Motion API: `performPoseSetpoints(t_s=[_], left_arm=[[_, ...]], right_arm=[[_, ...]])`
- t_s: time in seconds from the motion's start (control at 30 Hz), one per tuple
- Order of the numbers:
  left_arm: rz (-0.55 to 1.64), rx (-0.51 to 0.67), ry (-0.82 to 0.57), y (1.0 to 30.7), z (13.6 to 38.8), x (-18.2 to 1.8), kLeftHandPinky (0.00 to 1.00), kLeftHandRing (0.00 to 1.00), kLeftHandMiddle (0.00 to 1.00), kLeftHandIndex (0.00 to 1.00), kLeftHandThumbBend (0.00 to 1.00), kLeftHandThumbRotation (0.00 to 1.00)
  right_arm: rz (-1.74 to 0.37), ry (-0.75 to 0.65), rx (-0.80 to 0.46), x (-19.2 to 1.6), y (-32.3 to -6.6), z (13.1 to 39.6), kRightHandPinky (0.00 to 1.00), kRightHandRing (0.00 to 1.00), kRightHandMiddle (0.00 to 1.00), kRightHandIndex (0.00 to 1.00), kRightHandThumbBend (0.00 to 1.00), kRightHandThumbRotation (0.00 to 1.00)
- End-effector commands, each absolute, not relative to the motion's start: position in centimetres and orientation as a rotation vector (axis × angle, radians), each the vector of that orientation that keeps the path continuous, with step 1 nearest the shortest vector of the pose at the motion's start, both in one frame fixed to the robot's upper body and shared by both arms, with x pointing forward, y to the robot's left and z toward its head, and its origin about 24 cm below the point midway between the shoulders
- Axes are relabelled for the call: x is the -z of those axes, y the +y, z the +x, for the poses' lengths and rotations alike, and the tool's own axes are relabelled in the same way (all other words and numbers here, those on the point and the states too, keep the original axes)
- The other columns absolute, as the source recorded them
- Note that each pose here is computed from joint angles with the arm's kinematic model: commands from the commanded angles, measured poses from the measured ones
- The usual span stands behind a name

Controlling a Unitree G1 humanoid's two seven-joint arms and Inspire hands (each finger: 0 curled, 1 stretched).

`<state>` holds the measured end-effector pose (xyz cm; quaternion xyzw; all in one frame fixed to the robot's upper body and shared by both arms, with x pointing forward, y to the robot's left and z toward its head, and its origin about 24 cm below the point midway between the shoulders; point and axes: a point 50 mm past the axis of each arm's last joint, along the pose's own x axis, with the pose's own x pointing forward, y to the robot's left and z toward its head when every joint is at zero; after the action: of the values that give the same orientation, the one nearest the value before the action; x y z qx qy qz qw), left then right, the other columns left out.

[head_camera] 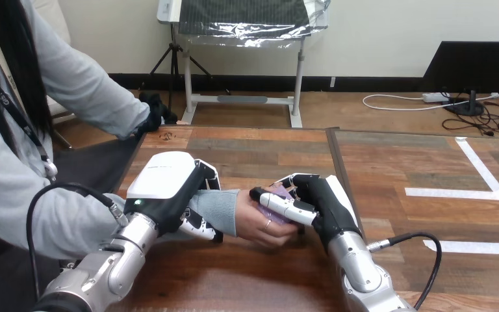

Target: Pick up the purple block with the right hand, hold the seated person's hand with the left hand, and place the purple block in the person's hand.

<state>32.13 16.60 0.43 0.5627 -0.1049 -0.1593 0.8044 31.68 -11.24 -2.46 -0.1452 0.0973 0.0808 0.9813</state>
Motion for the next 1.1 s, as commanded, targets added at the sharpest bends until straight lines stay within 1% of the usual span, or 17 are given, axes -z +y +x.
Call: performPoseSetpoints(t_s=[0.0,0.53,1.07], left_arm=[[1.13,0.237,-0.526,12.92,36.14,-7.75,0.3,0.31,0.36,0.37,0.87,0.05],[1.127,0.241,-0.525,12.88,36.04,-7.55,0.3,0.32,0.37,0.38,0.87,0.06],[1.131,0.238,-0.533,13.03,35.89,-7.41,0.3,0.31,0.36,0.37,0.87,0.05]], right_arm=[[-0.256,-0.034,-0.212,-1.91,-8.76,33.59,0.07,0.11,0.17,0.2,0.32,0.3],[-0.242,-0.067,-0.239,-2.45,-8.05,33.46,0.07,0.11,0.16,0.2,0.31,0.29],[-0.252,-0.088,-0.243,-2.87,-8.12,33.61,0.07,0.11,0.17,0.21,0.31,0.29]])
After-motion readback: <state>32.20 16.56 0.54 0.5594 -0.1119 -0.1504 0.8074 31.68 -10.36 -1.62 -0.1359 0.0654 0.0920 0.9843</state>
